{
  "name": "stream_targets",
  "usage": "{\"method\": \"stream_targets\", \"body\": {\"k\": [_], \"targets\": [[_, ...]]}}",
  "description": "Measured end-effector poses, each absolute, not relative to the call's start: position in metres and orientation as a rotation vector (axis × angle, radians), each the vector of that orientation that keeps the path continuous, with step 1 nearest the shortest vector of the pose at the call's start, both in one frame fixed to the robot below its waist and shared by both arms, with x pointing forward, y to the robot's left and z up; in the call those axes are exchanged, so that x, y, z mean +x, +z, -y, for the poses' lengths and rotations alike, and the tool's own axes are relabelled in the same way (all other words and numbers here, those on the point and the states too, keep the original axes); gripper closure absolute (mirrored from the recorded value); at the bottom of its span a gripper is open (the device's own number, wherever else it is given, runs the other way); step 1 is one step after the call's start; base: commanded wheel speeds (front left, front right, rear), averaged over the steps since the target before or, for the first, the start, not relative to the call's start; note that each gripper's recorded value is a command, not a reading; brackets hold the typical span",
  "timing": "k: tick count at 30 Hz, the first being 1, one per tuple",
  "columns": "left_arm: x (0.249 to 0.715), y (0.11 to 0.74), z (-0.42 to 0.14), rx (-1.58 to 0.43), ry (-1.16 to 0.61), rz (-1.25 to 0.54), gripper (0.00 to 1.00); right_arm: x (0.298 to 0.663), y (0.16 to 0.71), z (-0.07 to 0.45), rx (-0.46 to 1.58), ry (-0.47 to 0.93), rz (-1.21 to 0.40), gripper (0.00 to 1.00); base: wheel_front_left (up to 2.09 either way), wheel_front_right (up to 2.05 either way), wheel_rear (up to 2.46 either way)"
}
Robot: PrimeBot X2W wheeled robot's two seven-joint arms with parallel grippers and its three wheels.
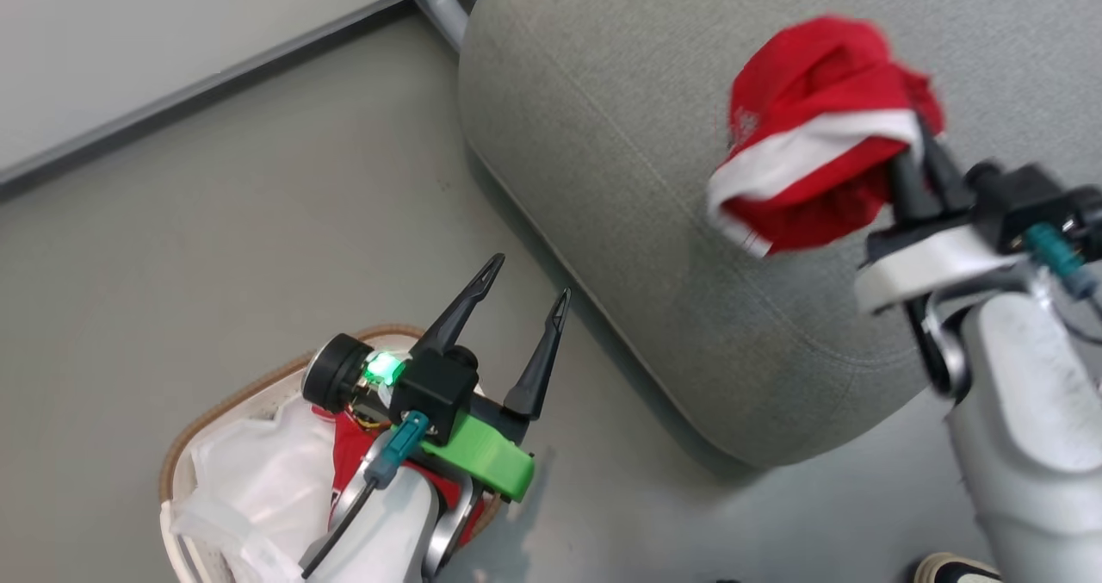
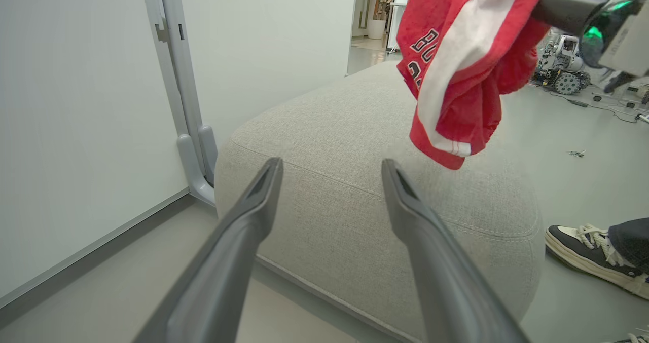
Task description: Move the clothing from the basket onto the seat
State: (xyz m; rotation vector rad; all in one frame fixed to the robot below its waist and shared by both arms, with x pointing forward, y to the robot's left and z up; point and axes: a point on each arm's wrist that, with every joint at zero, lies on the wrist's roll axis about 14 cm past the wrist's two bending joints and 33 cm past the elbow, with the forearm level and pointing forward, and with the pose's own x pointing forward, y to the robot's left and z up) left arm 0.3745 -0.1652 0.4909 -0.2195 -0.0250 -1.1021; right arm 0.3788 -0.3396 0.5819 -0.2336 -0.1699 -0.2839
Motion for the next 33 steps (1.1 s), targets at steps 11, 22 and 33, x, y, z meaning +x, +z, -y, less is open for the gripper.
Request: {"method": "stream_targets", "body": {"k": [11,22,33], "targets": [[0.413,0.452,0.148,-0.206,-1.058,-0.02,0.0,0.434,0.607,0.413,-0.413,-0.387,0.137,1.0,0.0,0.0,0.0],[0.44,0.411,0.139,-0.235,-1.033,-0.07,0.0,0.482,0.575,0.471,-0.435,-0.503,0.013,1.0,0.0,0.0,0.0],[0.46,0.365,0.112,-0.242,-0.95,-0.15,0.0,0.528,0.501,0.463,-0.314,-0.517,-0.053,1.0,0.0,0.0,0.0]]}}
